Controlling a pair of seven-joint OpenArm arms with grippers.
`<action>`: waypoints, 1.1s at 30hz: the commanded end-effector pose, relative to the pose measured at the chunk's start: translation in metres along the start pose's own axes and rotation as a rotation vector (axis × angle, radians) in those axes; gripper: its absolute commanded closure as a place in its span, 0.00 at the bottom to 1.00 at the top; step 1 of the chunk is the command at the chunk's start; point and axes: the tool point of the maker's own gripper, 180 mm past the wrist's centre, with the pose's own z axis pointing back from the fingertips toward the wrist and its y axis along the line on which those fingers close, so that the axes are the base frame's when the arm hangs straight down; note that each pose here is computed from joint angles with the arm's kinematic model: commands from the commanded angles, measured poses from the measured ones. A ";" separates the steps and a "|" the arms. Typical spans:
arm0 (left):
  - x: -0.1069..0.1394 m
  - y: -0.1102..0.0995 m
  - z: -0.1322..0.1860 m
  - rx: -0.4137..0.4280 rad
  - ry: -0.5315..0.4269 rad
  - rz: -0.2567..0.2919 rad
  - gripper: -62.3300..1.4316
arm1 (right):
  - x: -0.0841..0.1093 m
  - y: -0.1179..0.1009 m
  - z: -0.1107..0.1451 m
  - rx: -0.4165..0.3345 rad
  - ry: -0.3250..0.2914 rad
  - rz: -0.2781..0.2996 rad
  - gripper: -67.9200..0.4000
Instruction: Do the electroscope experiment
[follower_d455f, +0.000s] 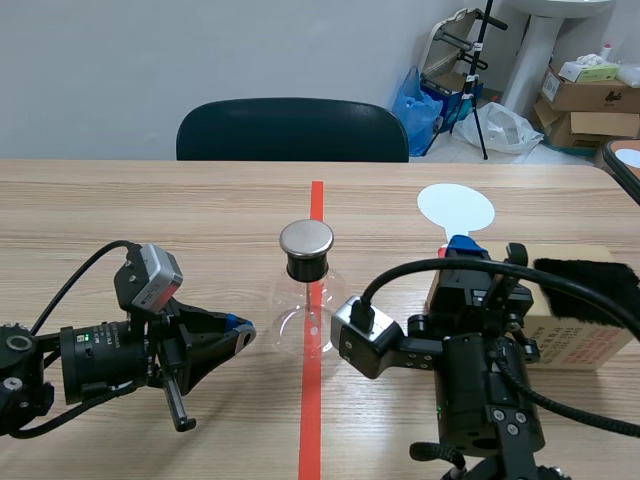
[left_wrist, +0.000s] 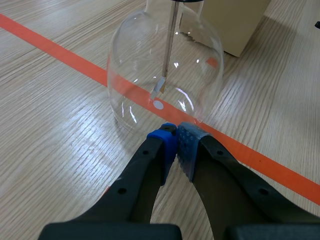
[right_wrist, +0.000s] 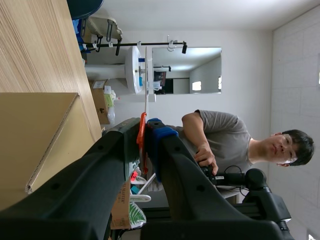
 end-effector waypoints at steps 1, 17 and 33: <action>0.013 -0.002 -0.004 -0.011 -0.046 0.000 0.91 | 0.001 -0.012 -0.007 -0.043 -0.011 -0.012 0.98; 0.013 -0.002 -0.004 -0.011 -0.046 0.000 0.91 | 0.067 -0.013 0.006 -0.045 -0.383 -0.004 0.98; 0.013 -0.002 -0.004 -0.011 -0.046 0.000 0.91 | 0.101 -0.012 0.024 -0.045 -0.597 0.001 0.98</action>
